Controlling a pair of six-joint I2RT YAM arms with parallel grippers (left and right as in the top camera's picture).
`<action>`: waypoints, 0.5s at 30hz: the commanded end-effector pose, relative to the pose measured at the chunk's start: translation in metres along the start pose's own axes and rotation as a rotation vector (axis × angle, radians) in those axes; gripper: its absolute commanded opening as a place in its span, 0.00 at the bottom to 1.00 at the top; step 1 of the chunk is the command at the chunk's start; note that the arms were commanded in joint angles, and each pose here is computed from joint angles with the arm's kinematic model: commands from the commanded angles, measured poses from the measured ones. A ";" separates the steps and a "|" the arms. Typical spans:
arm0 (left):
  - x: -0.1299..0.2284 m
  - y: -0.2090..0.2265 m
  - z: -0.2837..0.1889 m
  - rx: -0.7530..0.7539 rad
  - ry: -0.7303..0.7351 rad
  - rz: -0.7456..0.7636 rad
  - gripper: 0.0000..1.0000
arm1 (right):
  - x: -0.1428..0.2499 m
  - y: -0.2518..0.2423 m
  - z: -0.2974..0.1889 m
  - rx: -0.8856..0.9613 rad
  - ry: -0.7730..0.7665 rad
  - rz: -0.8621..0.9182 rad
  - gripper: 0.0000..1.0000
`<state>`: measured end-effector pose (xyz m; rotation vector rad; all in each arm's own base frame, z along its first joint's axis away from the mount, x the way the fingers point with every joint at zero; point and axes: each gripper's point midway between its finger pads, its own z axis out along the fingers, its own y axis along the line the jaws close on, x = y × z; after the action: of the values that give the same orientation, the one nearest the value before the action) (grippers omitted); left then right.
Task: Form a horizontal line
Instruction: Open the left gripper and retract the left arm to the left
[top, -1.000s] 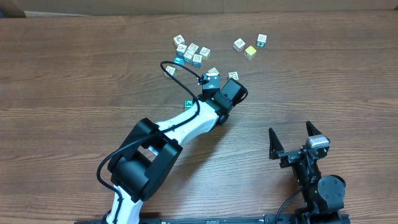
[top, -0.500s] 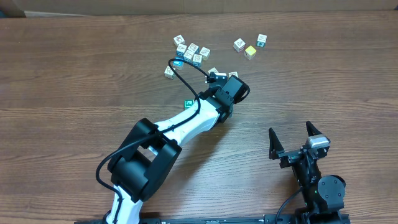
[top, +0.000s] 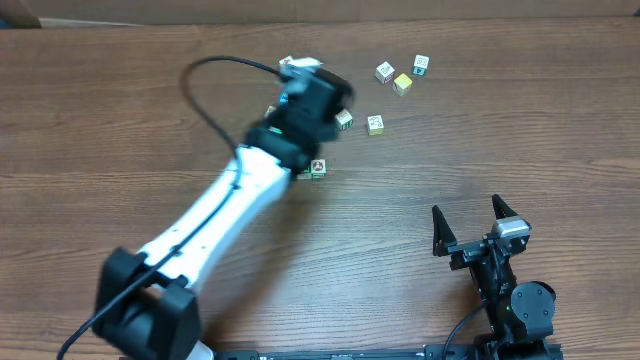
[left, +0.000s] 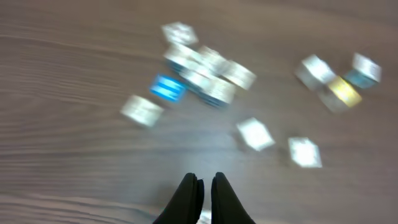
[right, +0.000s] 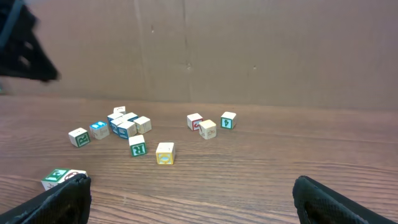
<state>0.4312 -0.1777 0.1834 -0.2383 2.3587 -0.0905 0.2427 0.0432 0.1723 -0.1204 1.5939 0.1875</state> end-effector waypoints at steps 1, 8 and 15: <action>-0.020 0.058 0.009 -0.119 0.002 -0.058 0.13 | 0.002 -0.001 0.000 0.007 -0.003 -0.004 1.00; -0.026 0.176 0.016 -0.338 0.082 -0.210 0.40 | 0.002 -0.001 0.000 0.007 -0.003 -0.004 1.00; -0.020 0.236 0.014 -0.372 0.157 -0.349 1.00 | 0.002 -0.001 0.000 0.007 -0.003 -0.004 1.00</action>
<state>0.4213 0.0540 0.1557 -0.8235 2.4368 0.2421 0.2427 0.0432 0.1723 -0.1204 1.5939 0.1875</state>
